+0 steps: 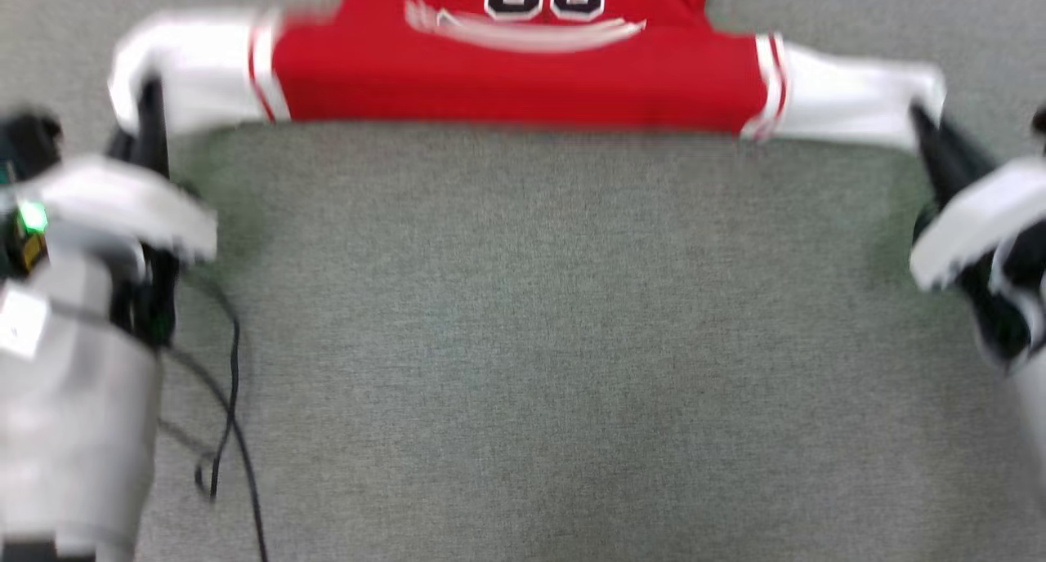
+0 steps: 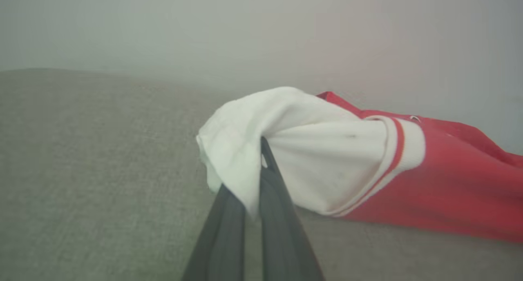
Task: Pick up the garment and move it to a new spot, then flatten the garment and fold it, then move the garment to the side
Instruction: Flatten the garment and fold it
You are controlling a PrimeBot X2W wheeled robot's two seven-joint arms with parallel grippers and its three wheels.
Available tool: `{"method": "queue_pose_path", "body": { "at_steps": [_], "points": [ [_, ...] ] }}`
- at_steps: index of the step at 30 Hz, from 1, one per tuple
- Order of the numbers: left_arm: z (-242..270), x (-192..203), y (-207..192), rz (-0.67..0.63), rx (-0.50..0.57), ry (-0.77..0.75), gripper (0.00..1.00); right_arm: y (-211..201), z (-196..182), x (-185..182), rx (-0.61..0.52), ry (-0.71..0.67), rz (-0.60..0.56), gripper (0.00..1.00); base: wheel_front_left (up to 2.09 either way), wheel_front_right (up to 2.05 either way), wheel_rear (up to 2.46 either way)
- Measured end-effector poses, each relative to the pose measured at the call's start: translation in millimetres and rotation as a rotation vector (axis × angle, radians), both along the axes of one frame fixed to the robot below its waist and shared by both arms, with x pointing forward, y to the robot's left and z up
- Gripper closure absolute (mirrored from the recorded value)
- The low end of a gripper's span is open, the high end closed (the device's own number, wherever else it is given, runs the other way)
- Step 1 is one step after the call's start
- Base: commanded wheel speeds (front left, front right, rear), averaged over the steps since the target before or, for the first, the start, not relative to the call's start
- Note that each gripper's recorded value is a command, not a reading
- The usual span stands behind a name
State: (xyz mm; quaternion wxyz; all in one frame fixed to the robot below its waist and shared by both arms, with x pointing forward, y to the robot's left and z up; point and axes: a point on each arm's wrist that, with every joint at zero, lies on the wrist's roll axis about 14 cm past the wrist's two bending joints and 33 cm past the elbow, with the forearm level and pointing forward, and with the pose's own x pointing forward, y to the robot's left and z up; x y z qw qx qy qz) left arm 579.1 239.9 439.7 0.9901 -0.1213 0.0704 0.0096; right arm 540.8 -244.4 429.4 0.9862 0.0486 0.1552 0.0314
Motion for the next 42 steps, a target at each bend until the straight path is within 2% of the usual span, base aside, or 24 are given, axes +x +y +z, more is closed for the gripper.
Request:
{"method": "queue_pose_path", "body": {
  "at_steps": [11,22,30,35,36,37,38,39,41,42],
  "points": [
    [-22,-119,-6,0.010,-0.060,0.064,1.00,-9,-16,-107,0.093,0.087,-0.080,1.00,0.00,0.00,0.00],
    [-44,-222,-9,0.022,-0.039,0.178,1.00,0,-30,-197,0.176,0.168,-0.149,1.00,0.00,0.00,0.00],
    [-53,-256,-14,0.017,-0.032,0.228,1.00,5,-40,-238,0.190,0.215,-0.186,1.00,0.00,0.00,0.00],
    [-58,-266,-22,0.016,-0.052,0.259,1.00,11,-44,-250,0.168,0.232,-0.177,1.00,0.00,0.00,0.00],
    [-58,-267,-24,0.012,-0.053,0.260,1.00,12,-44,-250,0.170,0.230,-0.178,0.93,0.00,0.00,0.00],
    [-57,-267,-26,0.013,-0.051,0.258,1.00,14,-45,-250,0.168,0.238,-0.173,0.93,0.00,0.00,0.00],
    [-56,-267,-26,0.013,-0.050,0.256,1.00,15,-45,-250,0.171,0.242,-0.171,0.78,0.00,0.00,0.00],
    [-55,-267,-27,0.011,-0.045,0.251,1.00,15,-45,-249,0.172,0.240,-0.170,0.57,0.00,0.00,0.00],
    [-51,-266,-28,0.014,-0.042,0.239,1.00,14,-43,-245,0.168,0.242,-0.167,0.00,0.00,0.00,0.00],
    [-50,-265,-28,0.014,-0.038,0.235,1.00,11,-41,-241,0.154,0.234,-0.169,0.00,0.00,0.00,0.00]
  ]
}}
